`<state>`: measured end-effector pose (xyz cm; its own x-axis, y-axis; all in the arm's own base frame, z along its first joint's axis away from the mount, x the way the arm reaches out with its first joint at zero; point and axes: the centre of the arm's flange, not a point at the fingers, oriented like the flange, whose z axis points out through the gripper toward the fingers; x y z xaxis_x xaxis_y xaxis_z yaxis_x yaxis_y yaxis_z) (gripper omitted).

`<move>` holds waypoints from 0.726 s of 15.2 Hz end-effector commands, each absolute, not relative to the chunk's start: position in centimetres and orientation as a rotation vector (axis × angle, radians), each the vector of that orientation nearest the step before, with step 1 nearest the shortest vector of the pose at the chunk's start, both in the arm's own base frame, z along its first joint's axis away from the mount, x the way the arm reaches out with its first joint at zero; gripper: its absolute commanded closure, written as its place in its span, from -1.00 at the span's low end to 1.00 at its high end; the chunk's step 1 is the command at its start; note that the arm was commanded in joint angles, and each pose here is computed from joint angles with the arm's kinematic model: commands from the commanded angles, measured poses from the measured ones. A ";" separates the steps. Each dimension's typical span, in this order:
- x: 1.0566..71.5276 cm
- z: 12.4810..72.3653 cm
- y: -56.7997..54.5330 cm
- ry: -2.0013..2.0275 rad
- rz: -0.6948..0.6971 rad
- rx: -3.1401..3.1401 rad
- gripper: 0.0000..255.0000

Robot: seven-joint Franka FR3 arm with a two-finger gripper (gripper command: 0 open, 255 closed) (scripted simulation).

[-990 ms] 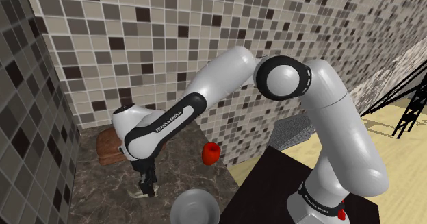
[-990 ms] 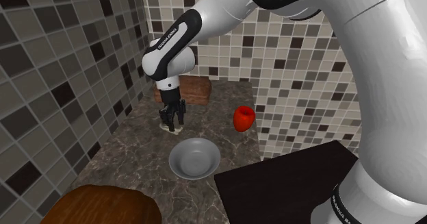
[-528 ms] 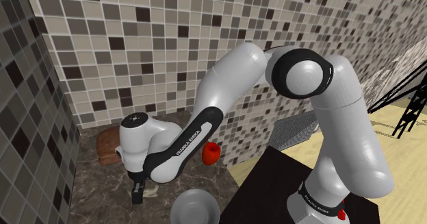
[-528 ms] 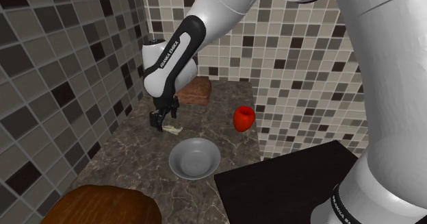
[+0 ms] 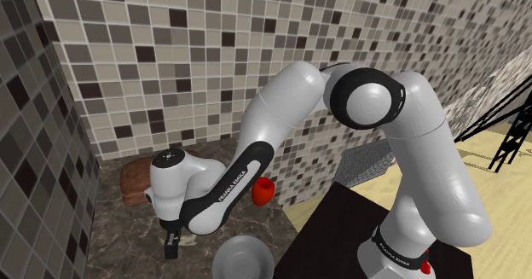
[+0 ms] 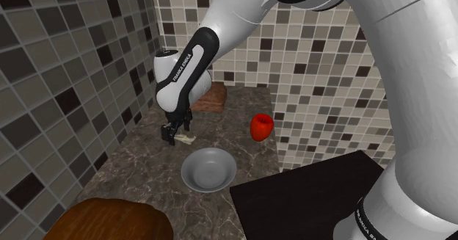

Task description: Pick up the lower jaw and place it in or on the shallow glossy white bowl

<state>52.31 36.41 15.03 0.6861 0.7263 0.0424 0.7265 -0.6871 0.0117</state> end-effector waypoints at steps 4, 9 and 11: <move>52.3 15.0 36.4 -1.240 -0.069 -2.879 1.00; 52.3 15.0 36.4 -1.240 -0.069 -2.879 1.00; 52.3 15.0 36.4 -1.240 -0.069 -2.879 1.00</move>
<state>52.26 36.53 15.11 0.6848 0.7274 0.0443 0.7277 -0.6858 0.0110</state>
